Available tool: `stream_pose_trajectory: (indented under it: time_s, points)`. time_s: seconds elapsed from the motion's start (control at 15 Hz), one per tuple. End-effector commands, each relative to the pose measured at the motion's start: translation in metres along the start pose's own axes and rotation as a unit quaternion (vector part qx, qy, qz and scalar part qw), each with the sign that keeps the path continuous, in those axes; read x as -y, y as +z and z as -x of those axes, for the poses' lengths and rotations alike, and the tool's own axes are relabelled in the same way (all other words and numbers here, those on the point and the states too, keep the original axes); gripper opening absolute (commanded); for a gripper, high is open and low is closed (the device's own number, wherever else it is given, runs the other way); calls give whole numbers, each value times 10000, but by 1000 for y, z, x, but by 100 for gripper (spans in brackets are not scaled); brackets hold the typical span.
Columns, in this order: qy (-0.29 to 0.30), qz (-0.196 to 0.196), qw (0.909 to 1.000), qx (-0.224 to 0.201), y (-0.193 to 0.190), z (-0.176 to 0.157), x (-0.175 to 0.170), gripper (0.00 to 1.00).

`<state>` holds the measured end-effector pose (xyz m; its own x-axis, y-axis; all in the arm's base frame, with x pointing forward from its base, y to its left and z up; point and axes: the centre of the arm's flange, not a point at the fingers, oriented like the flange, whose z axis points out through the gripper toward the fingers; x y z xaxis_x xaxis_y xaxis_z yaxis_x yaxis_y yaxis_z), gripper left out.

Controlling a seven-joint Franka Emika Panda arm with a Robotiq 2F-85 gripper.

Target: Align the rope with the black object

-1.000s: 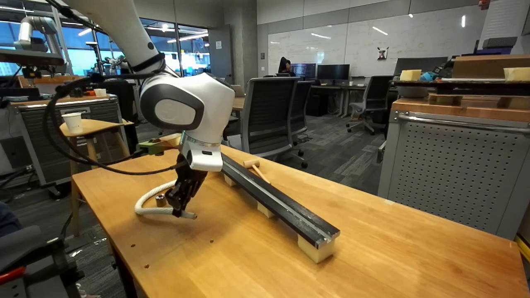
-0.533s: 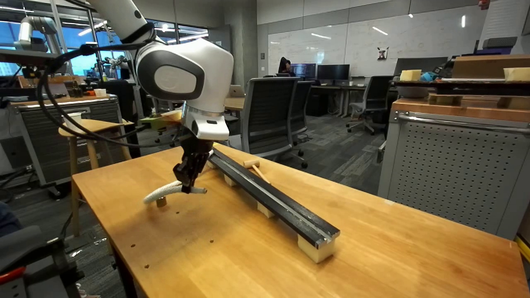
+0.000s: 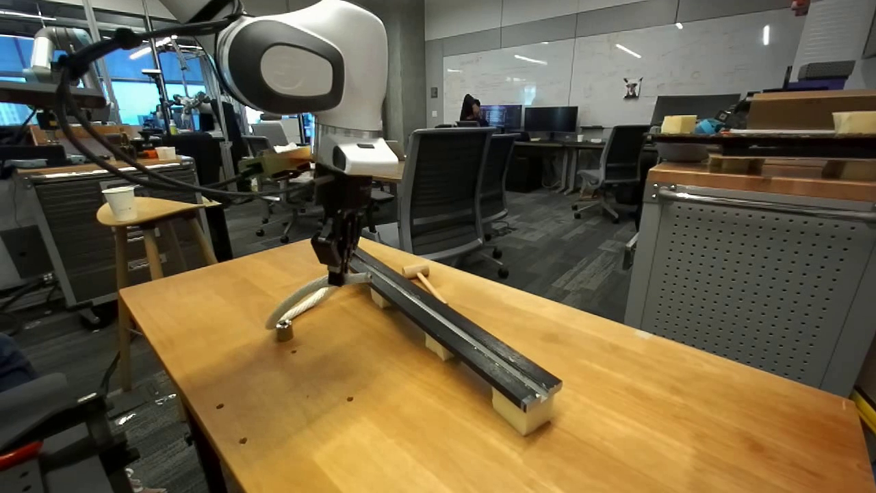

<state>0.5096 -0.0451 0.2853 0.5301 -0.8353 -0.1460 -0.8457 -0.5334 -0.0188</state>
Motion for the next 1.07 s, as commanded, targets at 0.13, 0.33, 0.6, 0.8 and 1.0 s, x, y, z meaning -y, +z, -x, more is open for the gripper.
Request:
stream_pose_trajectory:
  time_s: [0.13,0.33,0.6,0.8,1.0]
  points:
    - [405,-149,9975,-562,-31,-35,7,3]
    - [604,-180,9960,-639,-35,-52,5,3]
    - [872,-373,9914,-902,-41,-67,7,3]
    - [1108,-531,9840,-1287,-44,-83,11,3]
    - [1386,-612,9752,-1611,-43,-104,11,3]
